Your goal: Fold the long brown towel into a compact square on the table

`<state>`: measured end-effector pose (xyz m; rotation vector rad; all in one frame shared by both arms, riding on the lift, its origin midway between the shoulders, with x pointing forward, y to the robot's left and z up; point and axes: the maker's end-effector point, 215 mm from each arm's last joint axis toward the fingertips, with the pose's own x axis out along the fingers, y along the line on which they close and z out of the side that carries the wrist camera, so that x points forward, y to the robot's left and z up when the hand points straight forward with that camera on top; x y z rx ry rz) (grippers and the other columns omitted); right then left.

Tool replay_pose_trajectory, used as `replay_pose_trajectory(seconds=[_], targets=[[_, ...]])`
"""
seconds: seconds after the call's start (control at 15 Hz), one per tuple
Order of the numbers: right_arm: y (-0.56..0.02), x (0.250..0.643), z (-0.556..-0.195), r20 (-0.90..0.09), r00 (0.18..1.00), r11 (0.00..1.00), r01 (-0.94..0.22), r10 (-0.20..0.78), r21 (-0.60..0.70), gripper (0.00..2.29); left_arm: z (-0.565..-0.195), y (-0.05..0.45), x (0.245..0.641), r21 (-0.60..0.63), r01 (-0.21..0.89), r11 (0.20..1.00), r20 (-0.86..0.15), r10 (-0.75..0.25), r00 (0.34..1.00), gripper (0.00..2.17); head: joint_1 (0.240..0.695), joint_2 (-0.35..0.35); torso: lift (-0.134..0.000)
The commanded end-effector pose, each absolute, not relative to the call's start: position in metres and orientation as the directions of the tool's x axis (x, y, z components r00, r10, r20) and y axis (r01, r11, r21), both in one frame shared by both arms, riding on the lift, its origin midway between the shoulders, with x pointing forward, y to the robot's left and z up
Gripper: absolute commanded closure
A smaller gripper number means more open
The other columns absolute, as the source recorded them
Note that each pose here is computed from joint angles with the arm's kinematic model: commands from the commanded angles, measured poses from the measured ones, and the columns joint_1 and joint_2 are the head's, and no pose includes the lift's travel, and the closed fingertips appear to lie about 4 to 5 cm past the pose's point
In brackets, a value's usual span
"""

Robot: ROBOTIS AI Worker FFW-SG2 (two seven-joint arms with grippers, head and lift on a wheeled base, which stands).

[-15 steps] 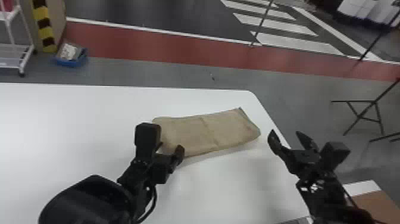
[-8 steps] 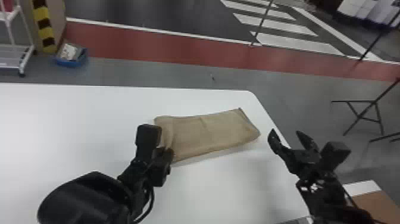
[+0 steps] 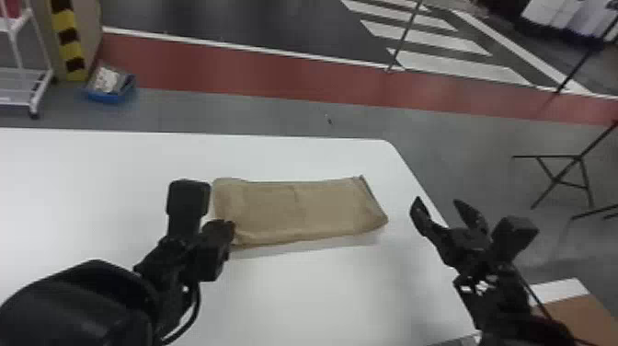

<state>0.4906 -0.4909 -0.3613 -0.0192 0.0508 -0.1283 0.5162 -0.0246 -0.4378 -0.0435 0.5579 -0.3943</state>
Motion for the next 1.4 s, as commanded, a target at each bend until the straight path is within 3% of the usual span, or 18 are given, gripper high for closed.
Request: replay_pose_trajectory(seconds=[0.0,0.33,0.8,0.87,0.93,1.0,1.33], targets=[[-0.483,0.495,-0.362,-0.051,0.992,0.993,0.116,-0.116,-0.017,0.09,-0.433,0.019,0.523,-0.122,0.312,0.942,-0.516,-0.329,0.791,1.42,0.695,-0.35,-0.128],[-0.474,0.506,-0.362,-0.063,0.993,0.995,0.1,-0.1,-0.016,0.09,-0.427,0.075,0.516,-0.085,0.266,0.96,-0.528,-0.27,0.805,1.42,0.695,-0.35,-0.128],[-0.463,0.511,-0.367,-0.075,0.994,0.996,0.083,-0.084,-0.015,0.09,-0.424,0.087,0.514,-0.08,0.259,0.963,-0.522,-0.262,0.812,1.41,0.695,-0.35,-0.128],[-0.463,0.511,-0.367,-0.077,0.994,0.996,0.083,-0.083,-0.015,0.09,-0.422,0.085,0.514,-0.082,0.26,0.962,-0.518,-0.264,0.814,1.09,0.695,-0.35,-0.128],[-0.464,0.511,-0.367,-0.081,0.993,0.996,0.084,-0.085,-0.015,0.09,-0.42,0.085,0.515,-0.085,0.262,0.961,-0.511,-0.268,0.817,0.49,0.695,-0.35,-0.128],[-0.464,0.511,-0.371,-0.094,0.992,0.997,0.082,-0.083,-0.011,0.09,-0.414,0.085,0.515,-0.083,0.263,0.961,-0.503,-0.269,0.822,0.09,0.695,-0.35,-0.128],[-0.462,0.514,-0.374,-0.115,0.991,0.997,0.073,-0.074,-0.009,0.09,-0.366,0.12,0.522,0.072,0.203,0.976,-0.381,-0.162,0.91,0.08,0.695,-0.35,-0.128]])
